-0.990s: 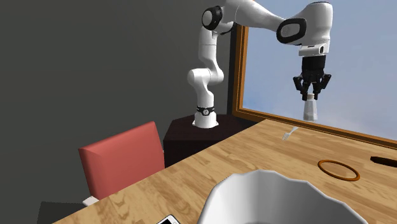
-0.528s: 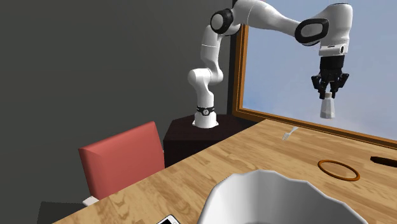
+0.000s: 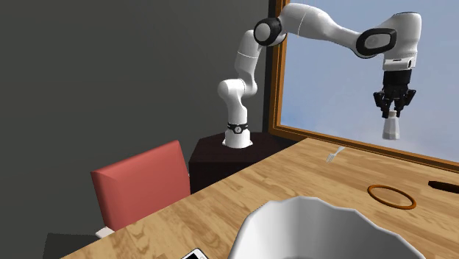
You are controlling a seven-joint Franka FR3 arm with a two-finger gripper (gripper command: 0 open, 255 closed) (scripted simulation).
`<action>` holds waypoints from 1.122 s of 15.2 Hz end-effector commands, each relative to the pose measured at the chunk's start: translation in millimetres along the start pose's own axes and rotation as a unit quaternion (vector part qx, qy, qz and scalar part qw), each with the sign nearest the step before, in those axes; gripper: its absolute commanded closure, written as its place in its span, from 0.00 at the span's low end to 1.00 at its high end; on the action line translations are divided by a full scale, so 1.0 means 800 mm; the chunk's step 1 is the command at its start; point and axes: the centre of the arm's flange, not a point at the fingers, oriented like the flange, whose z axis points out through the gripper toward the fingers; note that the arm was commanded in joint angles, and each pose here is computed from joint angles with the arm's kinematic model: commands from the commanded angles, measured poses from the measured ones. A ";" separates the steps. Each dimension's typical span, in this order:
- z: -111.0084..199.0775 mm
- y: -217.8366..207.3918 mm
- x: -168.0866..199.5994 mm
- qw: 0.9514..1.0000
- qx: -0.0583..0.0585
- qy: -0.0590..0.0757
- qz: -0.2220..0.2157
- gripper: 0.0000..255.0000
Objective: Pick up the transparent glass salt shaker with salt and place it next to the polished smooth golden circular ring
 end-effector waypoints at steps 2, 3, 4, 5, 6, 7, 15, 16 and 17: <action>0.019 0.001 0.000 1.000 0.000 0.000 0.000 1.00; 0.025 0.001 0.000 1.000 0.000 0.000 0.000 1.00; 0.032 0.002 0.000 1.000 0.000 0.000 0.000 1.00; 0.038 0.002 0.000 1.000 0.000 0.000 0.000 1.00; 0.045 0.003 0.000 1.000 0.000 0.000 0.000 1.00; 0.051 0.004 0.000 1.000 0.000 0.000 0.000 1.00; 0.104 0.008 -0.001 1.000 0.000 0.000 0.000 1.00; 0.111 0.009 -0.001 1.000 0.000 0.000 0.000 1.00; 0.117 0.009 -0.001 1.000 0.000 0.000 0.000 1.00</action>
